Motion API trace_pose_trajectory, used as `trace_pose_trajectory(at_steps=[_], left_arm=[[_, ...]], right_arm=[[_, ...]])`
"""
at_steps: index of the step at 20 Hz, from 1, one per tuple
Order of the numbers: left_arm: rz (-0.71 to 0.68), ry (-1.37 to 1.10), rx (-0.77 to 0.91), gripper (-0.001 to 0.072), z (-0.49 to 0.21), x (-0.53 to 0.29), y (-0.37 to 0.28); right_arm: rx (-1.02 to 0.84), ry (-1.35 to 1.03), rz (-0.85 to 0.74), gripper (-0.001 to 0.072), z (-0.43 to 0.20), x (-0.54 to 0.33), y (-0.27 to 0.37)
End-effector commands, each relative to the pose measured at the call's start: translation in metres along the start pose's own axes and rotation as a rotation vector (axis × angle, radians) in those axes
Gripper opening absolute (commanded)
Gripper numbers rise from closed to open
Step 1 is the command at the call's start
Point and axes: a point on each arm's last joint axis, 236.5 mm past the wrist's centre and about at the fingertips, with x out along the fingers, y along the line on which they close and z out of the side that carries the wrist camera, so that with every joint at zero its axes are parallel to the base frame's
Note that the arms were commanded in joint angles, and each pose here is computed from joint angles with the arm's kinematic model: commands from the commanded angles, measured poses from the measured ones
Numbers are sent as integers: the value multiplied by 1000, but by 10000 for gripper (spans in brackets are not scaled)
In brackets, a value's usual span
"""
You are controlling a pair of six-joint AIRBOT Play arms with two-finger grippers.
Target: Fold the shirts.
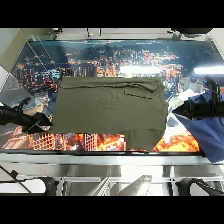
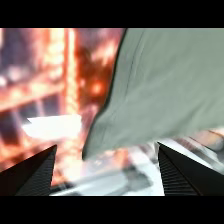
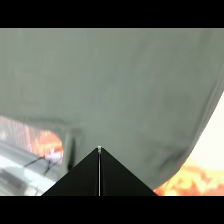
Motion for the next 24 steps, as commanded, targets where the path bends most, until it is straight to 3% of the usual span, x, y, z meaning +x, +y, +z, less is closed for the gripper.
trace_pose_trajectory(at_steps=[1,2,4,5,6,7,11,13,17,24], left_arm=[[-49,-38,60,675,-2,22,-9],[-78,-62,87,631,4,22,-19],[-108,-70,132,387,7,25,-32],[-103,-61,144,310,6,26,-34],[-105,-55,169,191,4,28,-36],[-105,-55,184,18,4,28,-37],[-108,-62,177,21,5,25,-33],[-116,-60,166,20,3,23,-31],[-120,-63,158,20,3,21,-29],[-119,-64,159,20,3,21,-29]], right_arm=[[-14,-31,5,13,-29,-2,9],[-16,-29,6,13,-32,-2,10],[-19,0,21,13,-41,-3,14],[-19,16,27,13,-44,-3,15],[-9,22,25,13,-47,-2,14],[21,31,16,13,-51,0,9],[238,12,-31,27,-72,19,-35],[342,47,-36,481,-90,32,-49],[393,45,-78,498,-93,50,-76],[372,163,-76,498,-112,94,-70]])
